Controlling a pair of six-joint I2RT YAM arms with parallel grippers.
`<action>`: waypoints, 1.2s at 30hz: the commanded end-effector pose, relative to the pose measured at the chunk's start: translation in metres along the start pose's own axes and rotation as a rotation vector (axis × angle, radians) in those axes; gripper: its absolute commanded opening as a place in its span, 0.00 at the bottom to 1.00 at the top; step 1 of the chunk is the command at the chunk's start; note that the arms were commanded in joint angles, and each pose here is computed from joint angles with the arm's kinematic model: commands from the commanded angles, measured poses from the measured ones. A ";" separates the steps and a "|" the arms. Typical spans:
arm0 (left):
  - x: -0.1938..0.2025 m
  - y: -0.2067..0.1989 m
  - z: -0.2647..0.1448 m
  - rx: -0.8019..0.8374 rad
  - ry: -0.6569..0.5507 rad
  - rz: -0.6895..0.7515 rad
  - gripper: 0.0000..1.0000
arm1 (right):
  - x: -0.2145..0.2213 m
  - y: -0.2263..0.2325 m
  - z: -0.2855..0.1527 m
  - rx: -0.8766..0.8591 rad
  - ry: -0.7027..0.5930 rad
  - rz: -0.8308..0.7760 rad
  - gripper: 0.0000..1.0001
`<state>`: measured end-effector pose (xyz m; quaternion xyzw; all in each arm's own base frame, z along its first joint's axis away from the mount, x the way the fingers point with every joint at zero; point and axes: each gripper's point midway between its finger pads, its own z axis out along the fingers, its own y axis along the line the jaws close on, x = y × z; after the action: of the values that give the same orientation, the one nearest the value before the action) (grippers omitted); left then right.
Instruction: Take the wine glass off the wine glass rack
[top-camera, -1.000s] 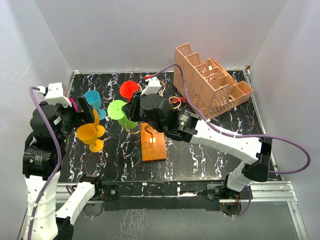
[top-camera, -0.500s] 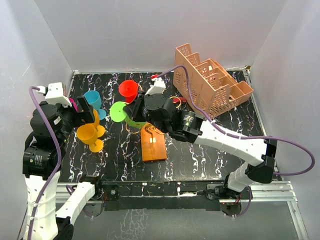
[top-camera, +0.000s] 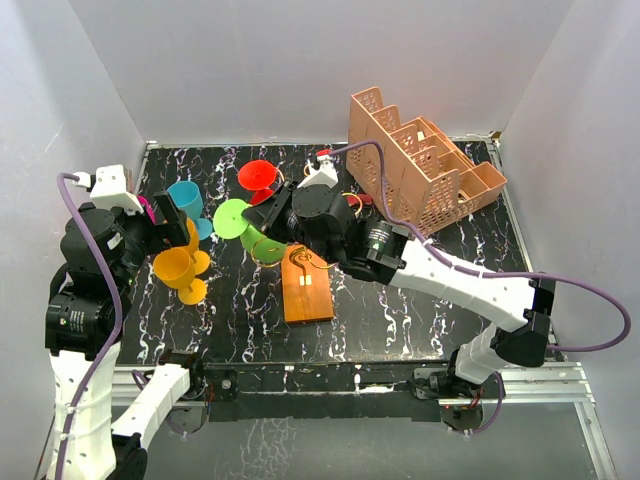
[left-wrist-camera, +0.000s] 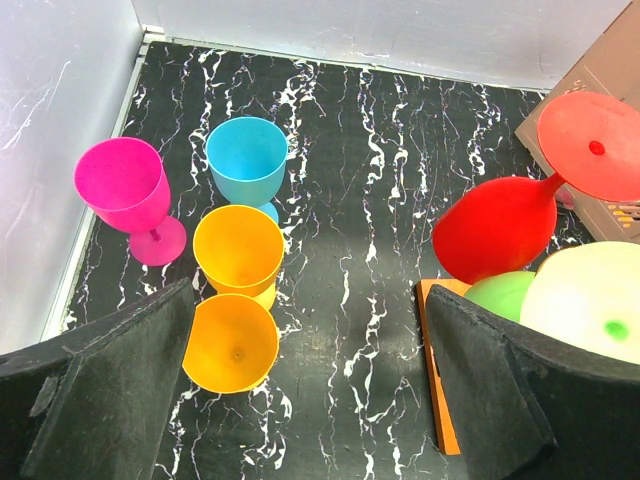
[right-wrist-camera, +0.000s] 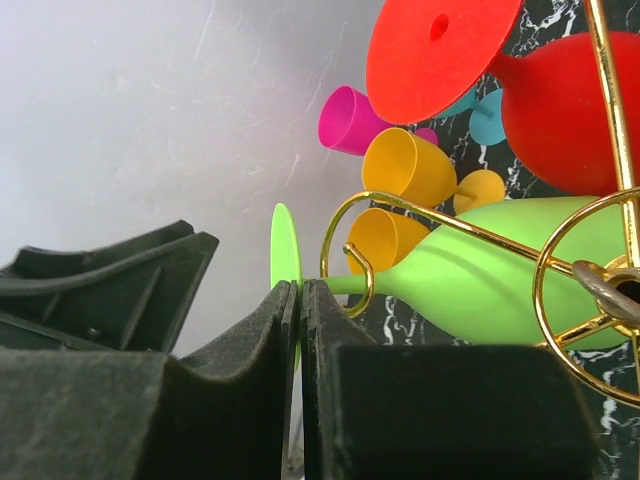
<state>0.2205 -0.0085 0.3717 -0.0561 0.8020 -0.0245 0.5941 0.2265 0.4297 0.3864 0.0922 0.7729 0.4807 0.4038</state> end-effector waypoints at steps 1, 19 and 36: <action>-0.009 -0.002 -0.006 0.009 -0.029 -0.004 0.97 | -0.032 0.033 -0.009 -0.096 -0.071 0.169 0.08; -0.009 0.000 -0.008 0.004 -0.034 -0.001 0.97 | -0.036 0.031 0.014 -0.080 -0.091 0.190 0.08; -0.022 -0.010 -0.013 0.052 -0.066 -0.046 0.97 | -0.054 0.013 0.000 -0.041 -0.173 0.235 0.08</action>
<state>0.2180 -0.0109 0.3763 -0.0590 0.7977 -0.0349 0.5991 0.2614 0.4266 0.3819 0.1875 0.7555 0.4846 0.3991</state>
